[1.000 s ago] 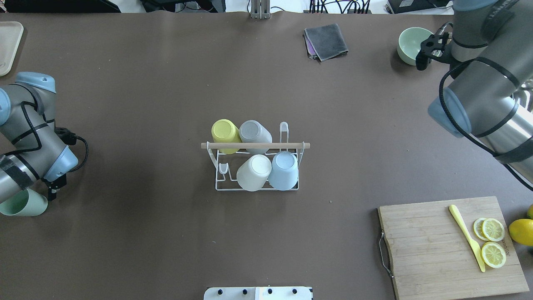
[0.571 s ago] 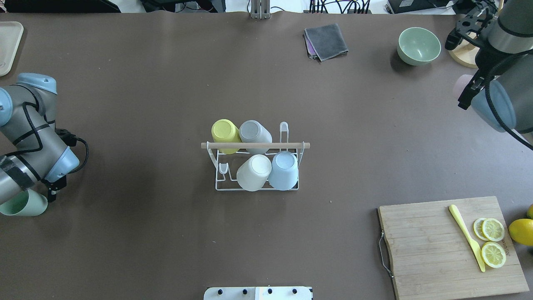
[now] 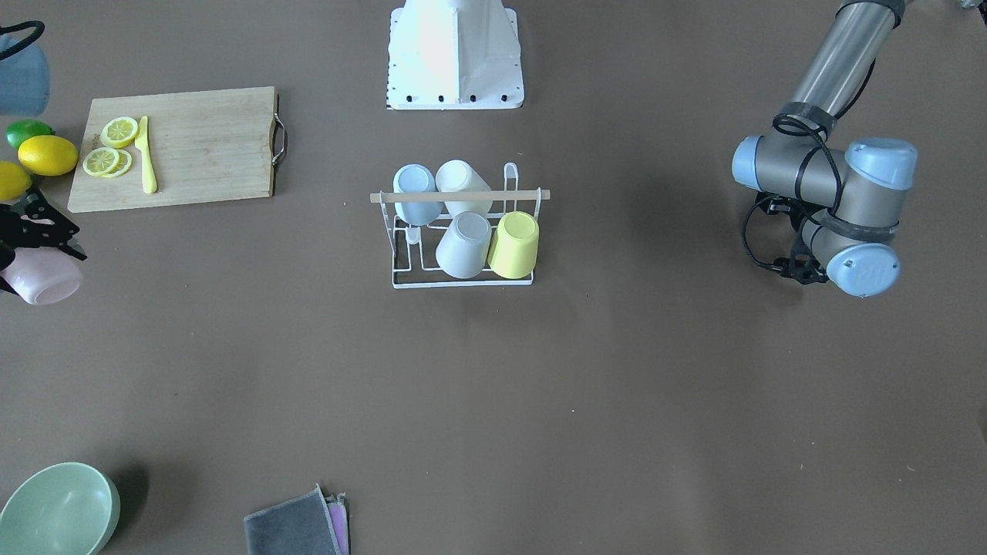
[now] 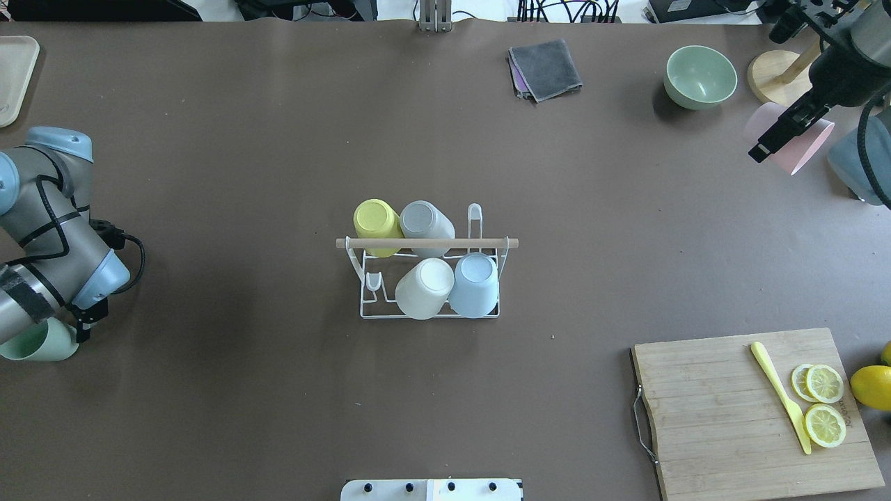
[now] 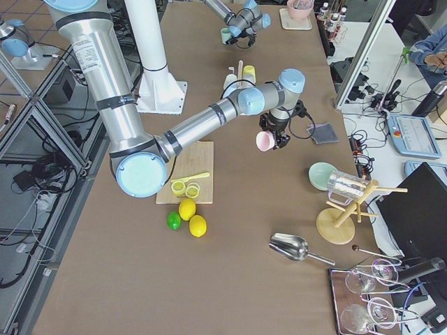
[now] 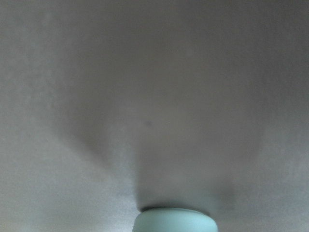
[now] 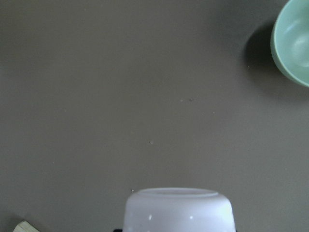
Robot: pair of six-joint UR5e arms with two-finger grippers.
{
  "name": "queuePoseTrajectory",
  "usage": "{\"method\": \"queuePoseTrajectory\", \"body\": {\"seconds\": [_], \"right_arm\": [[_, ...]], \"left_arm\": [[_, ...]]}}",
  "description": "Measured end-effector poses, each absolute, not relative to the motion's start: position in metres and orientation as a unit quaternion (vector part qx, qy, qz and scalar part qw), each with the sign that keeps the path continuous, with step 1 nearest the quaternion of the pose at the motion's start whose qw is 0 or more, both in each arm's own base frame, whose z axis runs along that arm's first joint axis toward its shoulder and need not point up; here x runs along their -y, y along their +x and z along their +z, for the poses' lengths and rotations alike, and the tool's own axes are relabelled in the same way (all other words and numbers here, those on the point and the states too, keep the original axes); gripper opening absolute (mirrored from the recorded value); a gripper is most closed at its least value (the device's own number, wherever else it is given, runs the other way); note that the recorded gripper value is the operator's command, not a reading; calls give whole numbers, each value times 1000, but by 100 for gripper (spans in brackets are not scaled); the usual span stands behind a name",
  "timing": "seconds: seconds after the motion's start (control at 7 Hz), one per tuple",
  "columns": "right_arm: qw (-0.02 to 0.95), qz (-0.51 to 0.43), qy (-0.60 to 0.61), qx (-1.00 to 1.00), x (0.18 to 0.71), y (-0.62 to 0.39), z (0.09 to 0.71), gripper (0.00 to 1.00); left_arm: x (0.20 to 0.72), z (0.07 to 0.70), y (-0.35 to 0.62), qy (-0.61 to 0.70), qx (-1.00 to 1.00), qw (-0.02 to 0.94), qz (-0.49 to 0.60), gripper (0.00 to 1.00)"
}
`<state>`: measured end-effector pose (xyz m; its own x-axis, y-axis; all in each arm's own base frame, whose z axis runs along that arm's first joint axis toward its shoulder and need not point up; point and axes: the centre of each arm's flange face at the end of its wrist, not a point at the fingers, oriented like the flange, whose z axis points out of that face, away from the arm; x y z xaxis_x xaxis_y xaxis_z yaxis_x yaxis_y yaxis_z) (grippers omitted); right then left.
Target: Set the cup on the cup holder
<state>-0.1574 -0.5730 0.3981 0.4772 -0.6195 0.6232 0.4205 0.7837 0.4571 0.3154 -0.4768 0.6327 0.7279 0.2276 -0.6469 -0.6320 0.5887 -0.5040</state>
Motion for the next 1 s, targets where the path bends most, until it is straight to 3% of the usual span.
{"method": "queuePoseTrajectory", "body": {"seconds": [0.43,0.86,1.0], "right_arm": [[817,-340,178,431,582,-162,405,0],[744,-412,353,391,599,-181,422,0],[720,-422,403,376,603,-187,429,0]], "left_arm": [[475,633,316,-378,-268,849,253,99],[474,634,316,-384,-264,848,250,97],[473,634,316,-387,-263,848,249,74]]}}
